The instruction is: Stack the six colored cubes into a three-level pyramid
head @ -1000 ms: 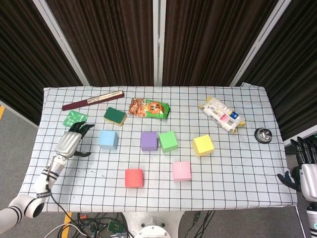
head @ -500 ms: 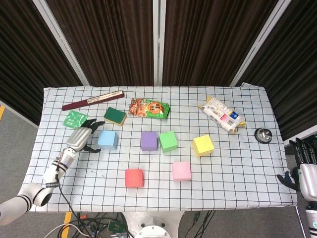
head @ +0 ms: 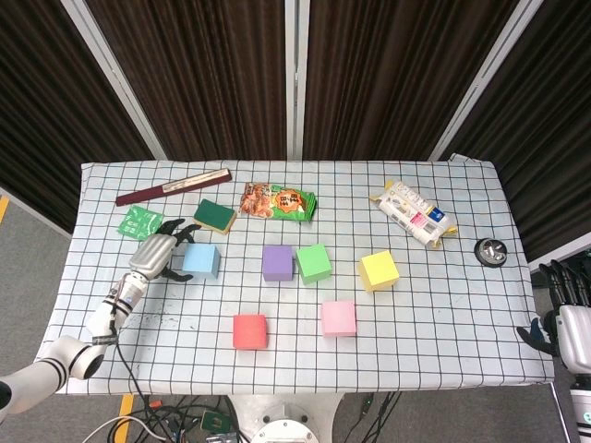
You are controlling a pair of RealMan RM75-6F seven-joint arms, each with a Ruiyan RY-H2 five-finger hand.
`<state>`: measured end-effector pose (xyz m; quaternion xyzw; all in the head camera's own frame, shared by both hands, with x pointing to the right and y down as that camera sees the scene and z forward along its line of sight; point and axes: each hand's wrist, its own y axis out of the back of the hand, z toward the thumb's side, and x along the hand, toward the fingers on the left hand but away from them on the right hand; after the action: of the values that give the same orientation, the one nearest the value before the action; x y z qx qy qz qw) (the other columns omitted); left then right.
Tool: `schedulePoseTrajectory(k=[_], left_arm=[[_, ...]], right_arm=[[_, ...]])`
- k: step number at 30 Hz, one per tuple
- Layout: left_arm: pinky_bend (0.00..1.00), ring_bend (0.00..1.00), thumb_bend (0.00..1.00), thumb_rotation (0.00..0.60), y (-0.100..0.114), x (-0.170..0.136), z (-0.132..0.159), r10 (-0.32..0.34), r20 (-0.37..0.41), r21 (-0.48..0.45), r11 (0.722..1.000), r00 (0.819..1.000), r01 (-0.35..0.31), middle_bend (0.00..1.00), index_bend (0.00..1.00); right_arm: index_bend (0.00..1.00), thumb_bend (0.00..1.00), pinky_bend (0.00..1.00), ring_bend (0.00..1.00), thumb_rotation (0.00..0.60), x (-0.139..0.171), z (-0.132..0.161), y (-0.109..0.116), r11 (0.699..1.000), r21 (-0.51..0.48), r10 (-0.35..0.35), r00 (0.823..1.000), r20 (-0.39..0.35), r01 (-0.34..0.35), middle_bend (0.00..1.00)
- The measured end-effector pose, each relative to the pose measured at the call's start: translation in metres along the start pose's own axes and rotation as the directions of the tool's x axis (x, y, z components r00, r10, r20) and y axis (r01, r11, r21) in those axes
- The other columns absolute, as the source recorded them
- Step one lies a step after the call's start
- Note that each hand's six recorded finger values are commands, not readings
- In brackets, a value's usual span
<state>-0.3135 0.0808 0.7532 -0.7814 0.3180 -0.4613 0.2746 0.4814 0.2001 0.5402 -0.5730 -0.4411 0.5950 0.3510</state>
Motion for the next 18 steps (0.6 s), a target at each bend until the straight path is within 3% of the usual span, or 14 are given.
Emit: schedulePoseTrajectory(k=[18], left_arm=[[0.09,0.07,0.1,0.6,0.001,0.002,0.036,0.018,0.02,-0.126,0.992,1.0,-0.015,0.44,0.13]], right_arm=[[0.0,0.07,0.0,0.0,0.6,-0.002,-0.005,0.005,1.0,0.001,-0.02,1.0,0.019,0.02,0.0]])
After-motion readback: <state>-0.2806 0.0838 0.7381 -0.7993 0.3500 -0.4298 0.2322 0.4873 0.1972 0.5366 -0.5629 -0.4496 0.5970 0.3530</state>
